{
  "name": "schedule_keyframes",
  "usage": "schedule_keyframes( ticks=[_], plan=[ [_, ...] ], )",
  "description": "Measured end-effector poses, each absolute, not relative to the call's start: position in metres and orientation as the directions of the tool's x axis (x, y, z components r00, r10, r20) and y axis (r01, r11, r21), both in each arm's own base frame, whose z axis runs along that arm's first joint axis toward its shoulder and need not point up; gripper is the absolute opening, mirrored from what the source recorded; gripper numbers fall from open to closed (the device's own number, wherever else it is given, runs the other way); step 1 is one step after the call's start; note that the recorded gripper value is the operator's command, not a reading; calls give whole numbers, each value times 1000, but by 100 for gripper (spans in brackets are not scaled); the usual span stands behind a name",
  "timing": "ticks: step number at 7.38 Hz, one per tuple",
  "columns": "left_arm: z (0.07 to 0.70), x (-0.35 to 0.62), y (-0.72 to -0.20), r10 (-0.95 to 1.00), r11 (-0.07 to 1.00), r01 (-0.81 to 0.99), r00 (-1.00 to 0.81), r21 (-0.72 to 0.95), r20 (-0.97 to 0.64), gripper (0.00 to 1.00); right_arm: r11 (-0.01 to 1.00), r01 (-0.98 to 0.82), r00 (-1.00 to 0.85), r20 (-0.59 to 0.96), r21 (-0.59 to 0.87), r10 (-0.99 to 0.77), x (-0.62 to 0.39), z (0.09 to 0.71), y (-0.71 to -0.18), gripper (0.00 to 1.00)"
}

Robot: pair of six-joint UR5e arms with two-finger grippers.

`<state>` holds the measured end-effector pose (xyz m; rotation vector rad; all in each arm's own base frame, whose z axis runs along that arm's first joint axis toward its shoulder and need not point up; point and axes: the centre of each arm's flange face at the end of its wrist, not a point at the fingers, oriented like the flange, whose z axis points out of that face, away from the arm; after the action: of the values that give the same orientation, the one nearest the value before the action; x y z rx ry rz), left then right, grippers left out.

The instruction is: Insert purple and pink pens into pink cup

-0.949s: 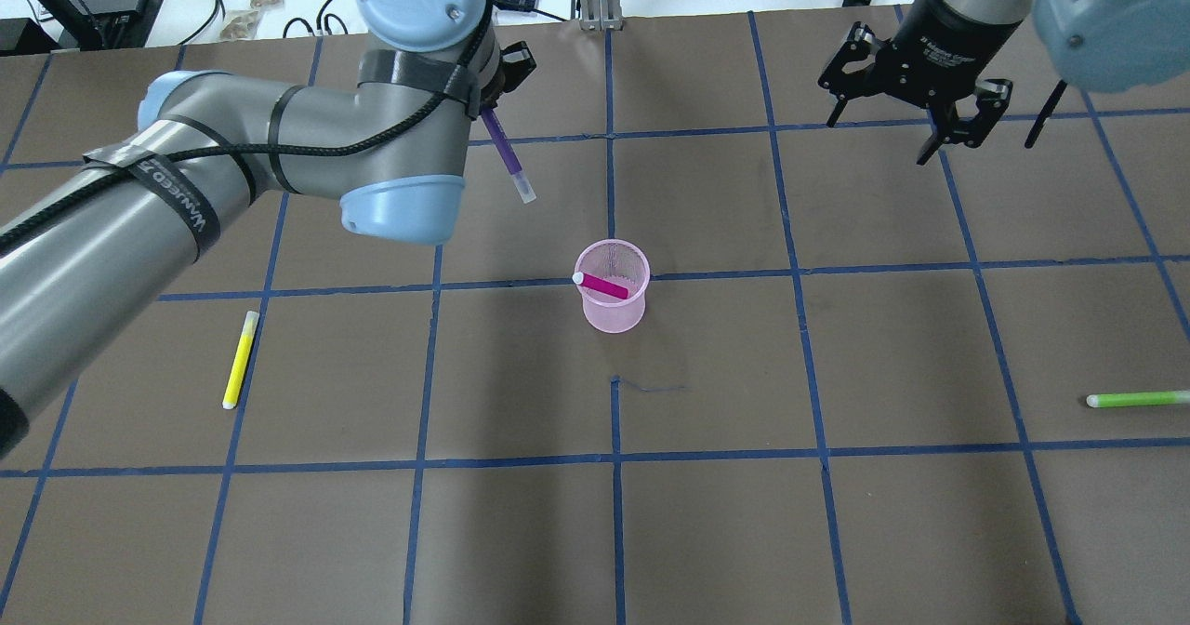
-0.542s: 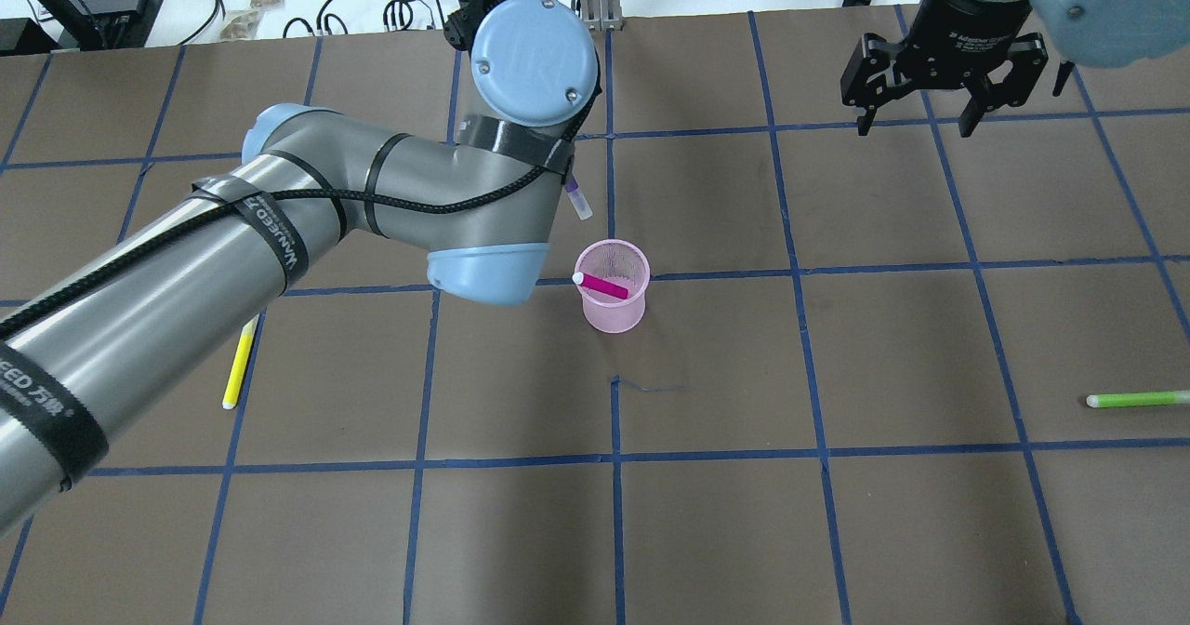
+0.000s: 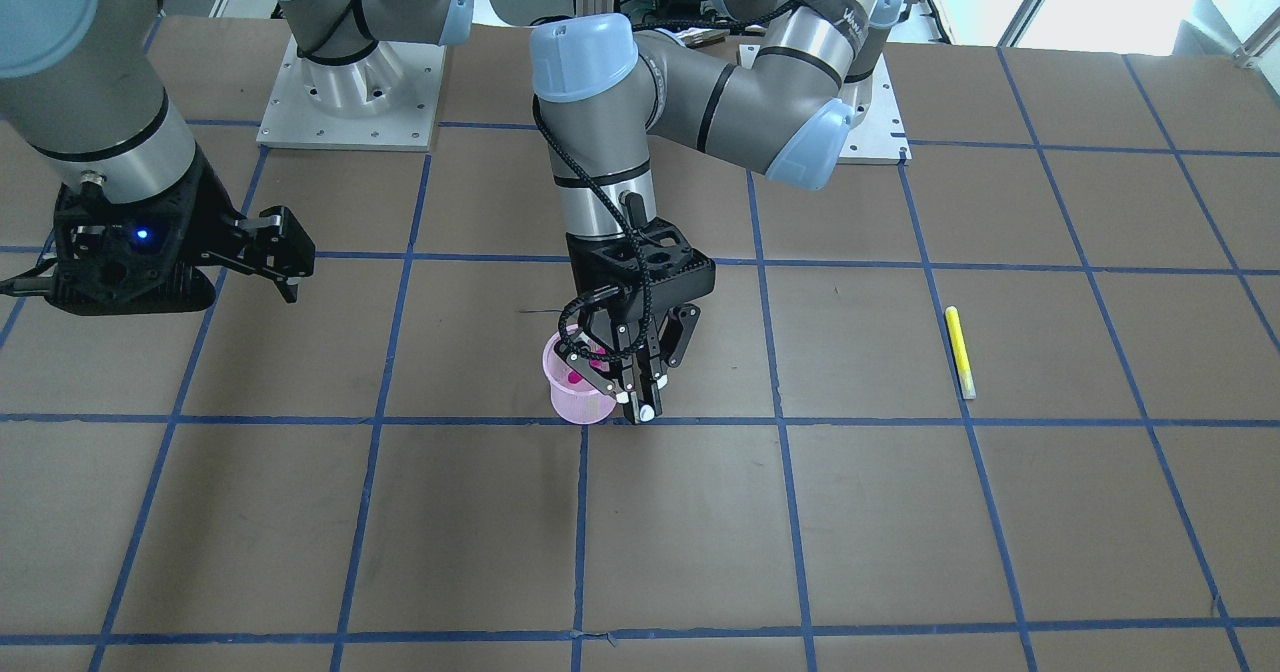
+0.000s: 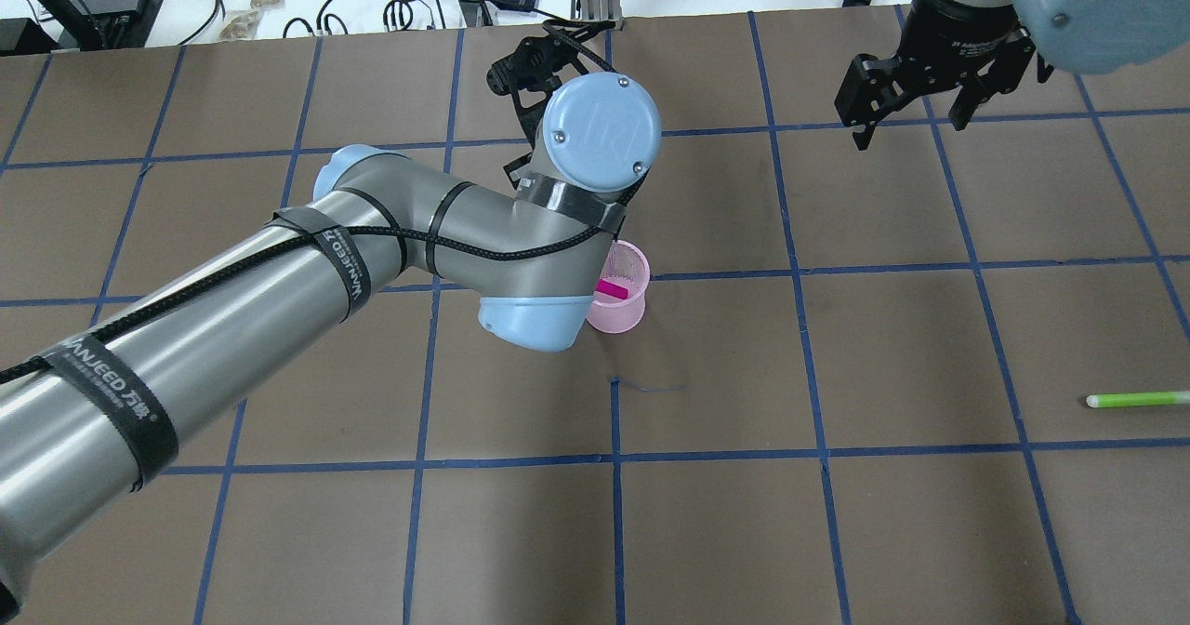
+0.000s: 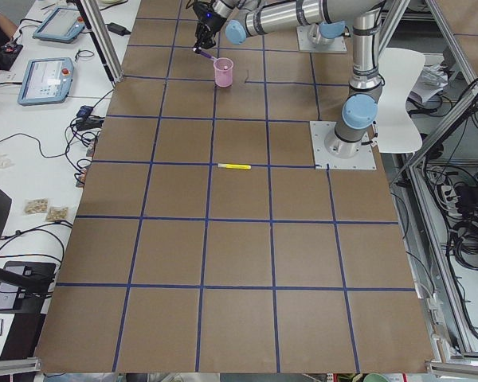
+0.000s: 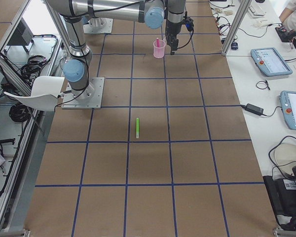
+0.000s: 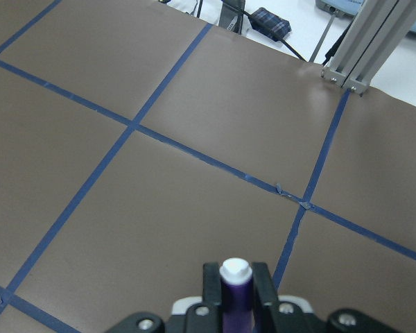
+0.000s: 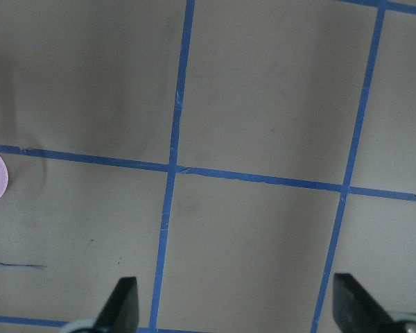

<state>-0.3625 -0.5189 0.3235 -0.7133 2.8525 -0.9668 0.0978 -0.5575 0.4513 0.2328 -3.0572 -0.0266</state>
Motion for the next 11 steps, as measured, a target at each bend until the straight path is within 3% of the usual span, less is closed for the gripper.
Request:
schedule_keyframes(
  ticks=[3,5,6,7,8,11],
  plan=[
    [310,-380,-507,-414,718,-383,-906,-581,87,0,974,-224,-974,47,-9,-224,120,458,-557,100],
    [299,-382,-503,-408,732,-373,-910,-570,72,0,993,-112,-994,14,-40,-111,123,466,-556,100],
    [296,-383,-503,-406,737,-369,-912,-567,66,7,997,-55,-998,5,-44,-55,124,468,-555,100],
    [293,-384,-502,-400,742,-362,-914,-564,60,69,999,-15,-1000,-2,-45,-15,124,468,-555,100],
    [289,-385,-502,-396,747,-356,-917,-561,54,100,999,6,-1000,-7,-43,6,125,466,-555,100],
    [283,-387,-502,-390,755,-345,-920,-557,40,100,999,10,-1000,-8,-34,10,126,461,-554,100]
  ],
)
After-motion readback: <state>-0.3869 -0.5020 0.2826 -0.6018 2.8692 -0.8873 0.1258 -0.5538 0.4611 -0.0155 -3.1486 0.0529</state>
